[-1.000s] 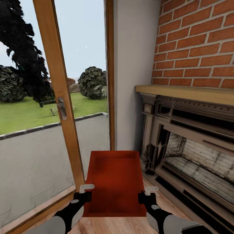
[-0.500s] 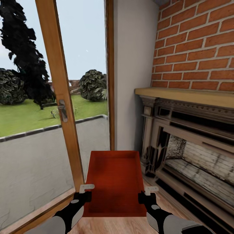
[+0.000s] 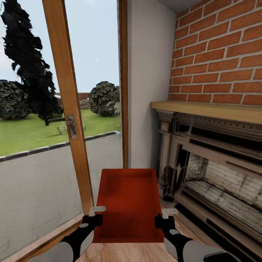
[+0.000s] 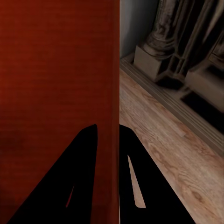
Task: Move the two storage containers from the living room to the garage. In the garage, place one container on the floor and stack the other container on top of it (either order is fine).
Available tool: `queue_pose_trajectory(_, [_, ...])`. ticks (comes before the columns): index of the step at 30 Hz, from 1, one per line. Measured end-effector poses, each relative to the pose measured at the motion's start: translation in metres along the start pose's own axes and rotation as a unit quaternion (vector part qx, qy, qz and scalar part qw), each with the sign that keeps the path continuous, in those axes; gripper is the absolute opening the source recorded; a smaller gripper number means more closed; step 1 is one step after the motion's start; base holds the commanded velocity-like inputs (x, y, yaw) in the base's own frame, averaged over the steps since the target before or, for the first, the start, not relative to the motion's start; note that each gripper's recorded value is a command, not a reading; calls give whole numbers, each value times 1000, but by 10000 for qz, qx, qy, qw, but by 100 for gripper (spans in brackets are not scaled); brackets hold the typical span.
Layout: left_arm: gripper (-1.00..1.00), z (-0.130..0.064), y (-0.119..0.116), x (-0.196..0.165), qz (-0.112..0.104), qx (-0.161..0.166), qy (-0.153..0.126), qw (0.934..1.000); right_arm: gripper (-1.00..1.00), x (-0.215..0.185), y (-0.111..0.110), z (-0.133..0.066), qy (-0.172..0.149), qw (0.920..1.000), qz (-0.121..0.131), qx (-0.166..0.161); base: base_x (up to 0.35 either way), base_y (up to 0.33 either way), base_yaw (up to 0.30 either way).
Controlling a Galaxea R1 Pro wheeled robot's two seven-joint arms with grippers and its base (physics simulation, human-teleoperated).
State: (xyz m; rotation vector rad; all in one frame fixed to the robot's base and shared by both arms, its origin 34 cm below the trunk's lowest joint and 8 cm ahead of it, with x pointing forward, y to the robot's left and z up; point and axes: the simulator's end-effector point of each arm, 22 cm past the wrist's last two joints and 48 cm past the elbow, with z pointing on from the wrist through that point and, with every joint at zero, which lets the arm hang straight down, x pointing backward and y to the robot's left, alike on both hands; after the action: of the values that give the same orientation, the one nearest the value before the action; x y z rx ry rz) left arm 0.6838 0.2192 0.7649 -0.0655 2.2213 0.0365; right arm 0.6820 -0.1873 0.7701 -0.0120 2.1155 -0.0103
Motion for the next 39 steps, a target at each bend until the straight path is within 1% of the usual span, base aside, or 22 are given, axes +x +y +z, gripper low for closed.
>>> queue_pose_trajectory(26, [-100,-9,0,-22,-10,7,-210,9998,-100,-23,0,-7,-210,9998,1,3,0,0,0])
queue_pose_trajectory(39, [-100,-10,0,-22,-12,7,-214,9998,-100,-23,0,-7,-215,9998,-1,3,0,0,0])
